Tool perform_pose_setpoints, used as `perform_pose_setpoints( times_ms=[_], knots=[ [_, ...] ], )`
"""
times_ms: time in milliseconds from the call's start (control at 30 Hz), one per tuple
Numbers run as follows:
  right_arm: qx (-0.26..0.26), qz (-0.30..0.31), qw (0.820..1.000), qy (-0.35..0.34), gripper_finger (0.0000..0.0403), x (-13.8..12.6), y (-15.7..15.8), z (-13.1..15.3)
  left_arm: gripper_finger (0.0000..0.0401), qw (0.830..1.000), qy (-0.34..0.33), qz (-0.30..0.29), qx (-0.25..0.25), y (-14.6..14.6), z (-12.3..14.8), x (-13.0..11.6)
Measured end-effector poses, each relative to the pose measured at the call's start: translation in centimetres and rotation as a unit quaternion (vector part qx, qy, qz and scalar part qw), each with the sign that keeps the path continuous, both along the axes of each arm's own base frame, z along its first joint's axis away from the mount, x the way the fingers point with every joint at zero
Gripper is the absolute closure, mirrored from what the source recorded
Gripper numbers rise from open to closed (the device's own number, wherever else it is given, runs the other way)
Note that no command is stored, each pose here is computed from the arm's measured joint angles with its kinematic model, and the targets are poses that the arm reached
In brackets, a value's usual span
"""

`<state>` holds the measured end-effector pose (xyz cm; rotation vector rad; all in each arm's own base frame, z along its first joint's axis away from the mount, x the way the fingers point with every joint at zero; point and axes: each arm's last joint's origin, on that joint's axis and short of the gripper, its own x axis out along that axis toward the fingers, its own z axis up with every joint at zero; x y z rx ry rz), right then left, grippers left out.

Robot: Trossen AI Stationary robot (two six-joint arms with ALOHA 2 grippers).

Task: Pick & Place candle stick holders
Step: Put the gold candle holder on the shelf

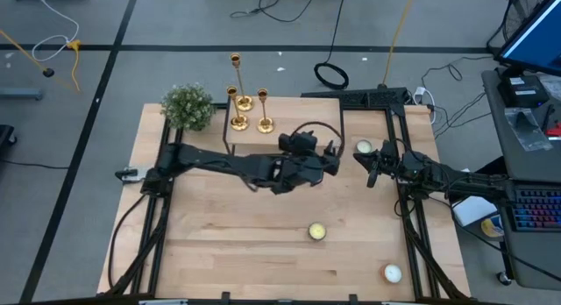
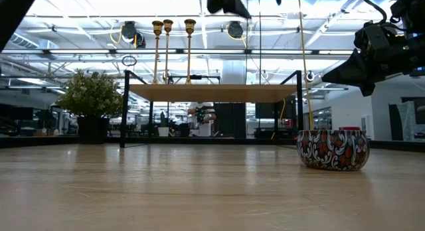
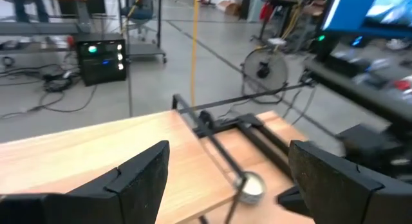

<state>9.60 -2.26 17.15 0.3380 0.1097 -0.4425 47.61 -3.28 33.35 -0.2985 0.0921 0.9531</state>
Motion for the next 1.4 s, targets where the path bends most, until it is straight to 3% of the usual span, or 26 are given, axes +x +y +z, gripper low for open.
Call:
perform_pose_setpoints(
  times_ms=[167, 400, 733, 1033, 1200, 1400],
  knots=[
    [0.0, 0.0, 1.0, 0.0, 0.0399, 0.0, 0.0, 0.0, 0.0105, 0.999, 0.025, 0.024, 0.0, 2.2, -2.5, 1.2],
    [0.0, 0.0, 1.0, 0.0, 0.0399, 0.0, 0.0, 0.0, 0.0186, 0.998, 0.037, 0.055, -0.004, 5.3, -3.3, 1.4],
    [0.0, 0.0, 1.0, 0.0, 0.0399, 0.0, 0.0, 0.0, 0.0286, 0.99, 0.101, 0.073, -0.069, 7.9, -5.5, 0.2],
    [0.0, 0.0, 1.0, 0.0, 0.0399, 0.0, 0.0, 0.0, 0.0326, 0.984, 0.138, 0.078, -0.085, 9.0, -6.6, -0.1],
    [0.0, 0.0, 1.0, 0.0, 0.0399, 0.0, 0.0, 0.0, 0.0345, 0.976, 0.151, 0.111, -0.111, 9.7, -7.5, -1.0],
    [0.0, 0.0, 1.0, 0.0, 0.0399, 0.0, 0.0, 0.0, 0.0368, 0.97, 0.164, 0.111, -0.142, 10.3, -8.1, -1.4]
  ],
)
